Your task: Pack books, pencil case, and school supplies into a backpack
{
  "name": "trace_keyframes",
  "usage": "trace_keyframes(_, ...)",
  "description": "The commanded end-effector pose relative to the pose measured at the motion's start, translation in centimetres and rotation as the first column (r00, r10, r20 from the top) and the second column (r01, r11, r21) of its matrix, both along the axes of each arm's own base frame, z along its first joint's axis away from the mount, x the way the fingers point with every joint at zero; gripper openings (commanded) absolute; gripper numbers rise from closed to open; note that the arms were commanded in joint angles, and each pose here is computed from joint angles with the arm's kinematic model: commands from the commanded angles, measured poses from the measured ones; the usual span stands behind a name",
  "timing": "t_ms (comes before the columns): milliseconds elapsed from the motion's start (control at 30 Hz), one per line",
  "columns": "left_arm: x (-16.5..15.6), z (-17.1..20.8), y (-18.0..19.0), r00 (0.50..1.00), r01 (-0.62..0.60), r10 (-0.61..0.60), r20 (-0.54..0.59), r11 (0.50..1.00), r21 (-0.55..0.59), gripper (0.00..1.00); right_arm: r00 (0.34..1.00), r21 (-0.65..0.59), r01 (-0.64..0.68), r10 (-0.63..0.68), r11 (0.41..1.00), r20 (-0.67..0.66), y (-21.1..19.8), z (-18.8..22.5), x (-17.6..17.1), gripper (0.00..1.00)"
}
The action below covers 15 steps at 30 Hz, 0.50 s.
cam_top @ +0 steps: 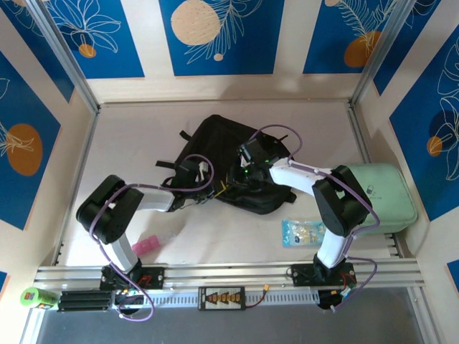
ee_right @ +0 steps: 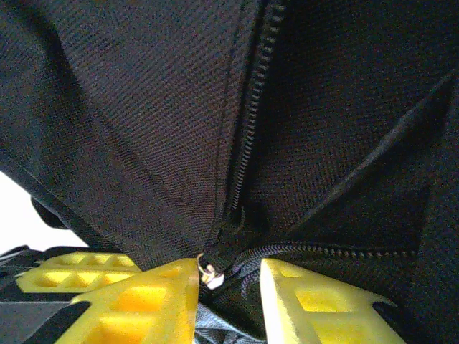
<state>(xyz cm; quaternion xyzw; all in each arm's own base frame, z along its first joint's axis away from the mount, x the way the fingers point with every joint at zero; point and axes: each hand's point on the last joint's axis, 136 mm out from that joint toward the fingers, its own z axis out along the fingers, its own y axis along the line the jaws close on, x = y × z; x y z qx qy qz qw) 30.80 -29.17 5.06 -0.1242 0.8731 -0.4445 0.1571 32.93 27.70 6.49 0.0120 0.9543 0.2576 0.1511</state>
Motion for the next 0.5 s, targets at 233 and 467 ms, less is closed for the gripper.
trace_keyframes(233, -3.2, -5.8, 1.3, 0.982, 0.044, -0.019, -0.190, 0.991, 0.129, 0.06, 0.926, -0.155, 0.239, -0.273, 0.958, -0.259, -2.4, -2.8, -1.5, 0.31)
trace_keyframes(467, -3.7, -6.5, 1.7, 0.977, 0.048, -0.016, -0.211, 0.988, 0.149, 0.07, 0.932, -0.165, 0.234, -0.270, 0.958, -0.244, -1.0, -3.0, -0.5, 0.27)
